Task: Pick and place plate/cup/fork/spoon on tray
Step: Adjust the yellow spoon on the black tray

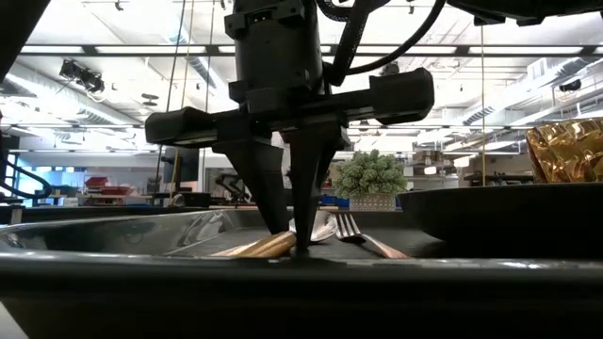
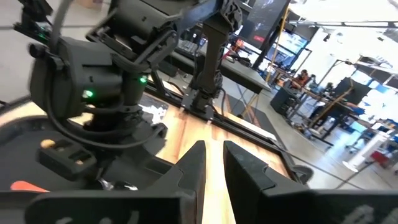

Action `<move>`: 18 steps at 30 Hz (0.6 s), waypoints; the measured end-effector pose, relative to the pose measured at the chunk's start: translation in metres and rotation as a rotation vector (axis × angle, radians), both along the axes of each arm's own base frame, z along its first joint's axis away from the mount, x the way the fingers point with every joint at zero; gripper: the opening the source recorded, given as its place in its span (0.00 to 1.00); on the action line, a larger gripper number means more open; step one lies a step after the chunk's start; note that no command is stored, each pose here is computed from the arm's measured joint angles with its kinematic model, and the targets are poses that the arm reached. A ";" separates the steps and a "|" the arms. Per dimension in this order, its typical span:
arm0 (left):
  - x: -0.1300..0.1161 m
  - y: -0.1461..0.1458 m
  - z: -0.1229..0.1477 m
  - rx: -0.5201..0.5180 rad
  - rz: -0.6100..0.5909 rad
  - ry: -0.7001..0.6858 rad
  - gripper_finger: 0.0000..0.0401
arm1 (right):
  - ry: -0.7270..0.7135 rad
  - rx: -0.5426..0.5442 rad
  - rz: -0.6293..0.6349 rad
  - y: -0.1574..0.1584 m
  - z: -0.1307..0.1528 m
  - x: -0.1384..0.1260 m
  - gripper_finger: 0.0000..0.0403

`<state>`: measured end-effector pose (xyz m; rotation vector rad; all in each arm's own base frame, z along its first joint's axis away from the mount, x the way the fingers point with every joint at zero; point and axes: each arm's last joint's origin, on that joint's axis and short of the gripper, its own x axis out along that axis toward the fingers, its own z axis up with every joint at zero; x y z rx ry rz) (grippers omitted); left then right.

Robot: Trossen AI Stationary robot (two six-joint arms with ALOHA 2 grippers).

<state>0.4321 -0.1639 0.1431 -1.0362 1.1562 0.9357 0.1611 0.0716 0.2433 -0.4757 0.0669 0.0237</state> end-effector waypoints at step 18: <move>0.008 0.016 -0.001 0.038 0.247 -0.075 0.14 | 0.011 0.018 0.027 0.001 -0.001 0.000 0.16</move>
